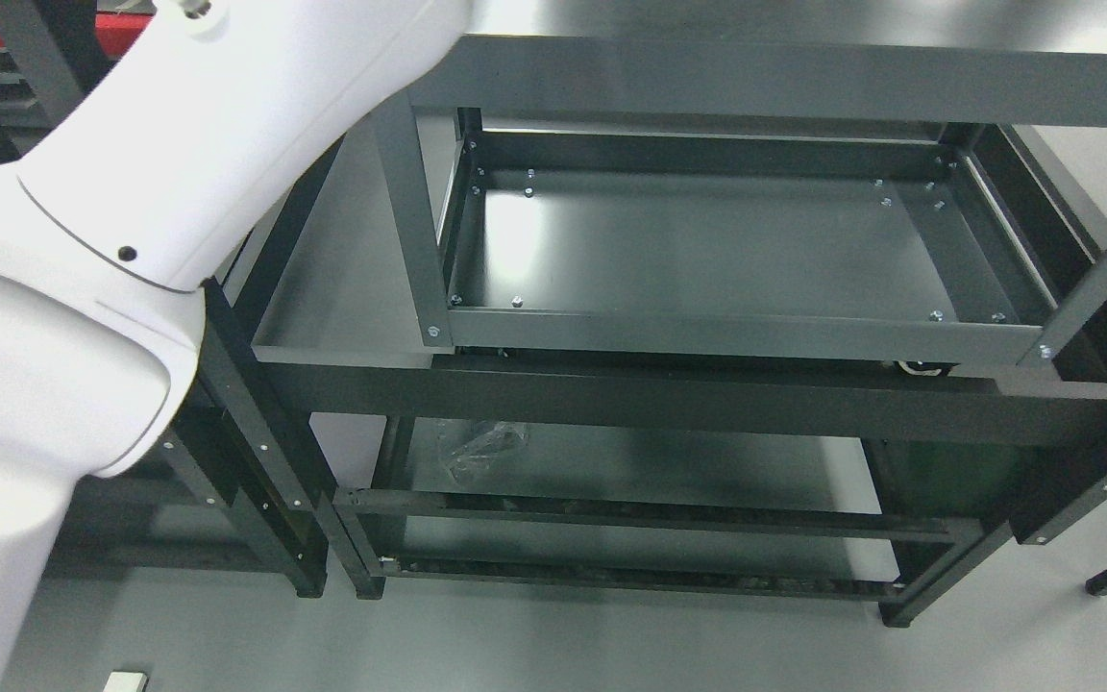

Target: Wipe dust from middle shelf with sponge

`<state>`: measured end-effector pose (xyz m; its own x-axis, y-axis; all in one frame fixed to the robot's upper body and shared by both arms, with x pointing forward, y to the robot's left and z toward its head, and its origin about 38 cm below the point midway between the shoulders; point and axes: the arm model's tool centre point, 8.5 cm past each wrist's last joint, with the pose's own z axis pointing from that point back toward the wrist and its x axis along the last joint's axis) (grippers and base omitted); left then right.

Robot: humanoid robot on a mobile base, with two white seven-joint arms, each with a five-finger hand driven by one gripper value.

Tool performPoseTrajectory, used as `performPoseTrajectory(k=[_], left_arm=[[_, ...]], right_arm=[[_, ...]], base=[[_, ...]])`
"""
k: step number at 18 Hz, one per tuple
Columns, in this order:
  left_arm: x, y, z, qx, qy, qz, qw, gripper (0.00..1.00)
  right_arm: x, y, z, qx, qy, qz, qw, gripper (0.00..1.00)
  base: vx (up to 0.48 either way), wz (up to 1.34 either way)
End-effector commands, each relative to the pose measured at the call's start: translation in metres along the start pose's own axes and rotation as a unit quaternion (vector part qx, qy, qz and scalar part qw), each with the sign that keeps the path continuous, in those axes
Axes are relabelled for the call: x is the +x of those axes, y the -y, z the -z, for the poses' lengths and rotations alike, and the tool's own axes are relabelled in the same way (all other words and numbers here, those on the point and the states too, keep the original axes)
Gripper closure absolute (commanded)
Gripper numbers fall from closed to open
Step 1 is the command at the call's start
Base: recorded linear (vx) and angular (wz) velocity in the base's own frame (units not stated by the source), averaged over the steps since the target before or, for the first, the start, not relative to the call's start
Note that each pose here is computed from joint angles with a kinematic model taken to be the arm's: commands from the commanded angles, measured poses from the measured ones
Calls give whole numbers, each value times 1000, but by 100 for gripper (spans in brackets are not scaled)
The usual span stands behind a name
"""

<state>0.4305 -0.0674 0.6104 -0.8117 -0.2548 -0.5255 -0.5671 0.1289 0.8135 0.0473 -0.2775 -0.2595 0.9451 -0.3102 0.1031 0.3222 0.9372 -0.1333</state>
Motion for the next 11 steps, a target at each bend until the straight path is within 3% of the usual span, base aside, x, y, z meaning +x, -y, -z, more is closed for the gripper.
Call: performPoseTrajectory(k=[1,6,11], left_arm=[[60,110,11,-175,96,38,979,100],[62,129,4,-201,100,40,974,100],[43,141,-7,-176,63,-10,982,100]], right_arm=[[2,10,1,-6,-25,-2,1000,0],[2,10,1,-6,-25,-2,1000,0],[2,10,1,-6,-25,-2,1000,0]], base=[[0,0],[0,0],[0,0]])
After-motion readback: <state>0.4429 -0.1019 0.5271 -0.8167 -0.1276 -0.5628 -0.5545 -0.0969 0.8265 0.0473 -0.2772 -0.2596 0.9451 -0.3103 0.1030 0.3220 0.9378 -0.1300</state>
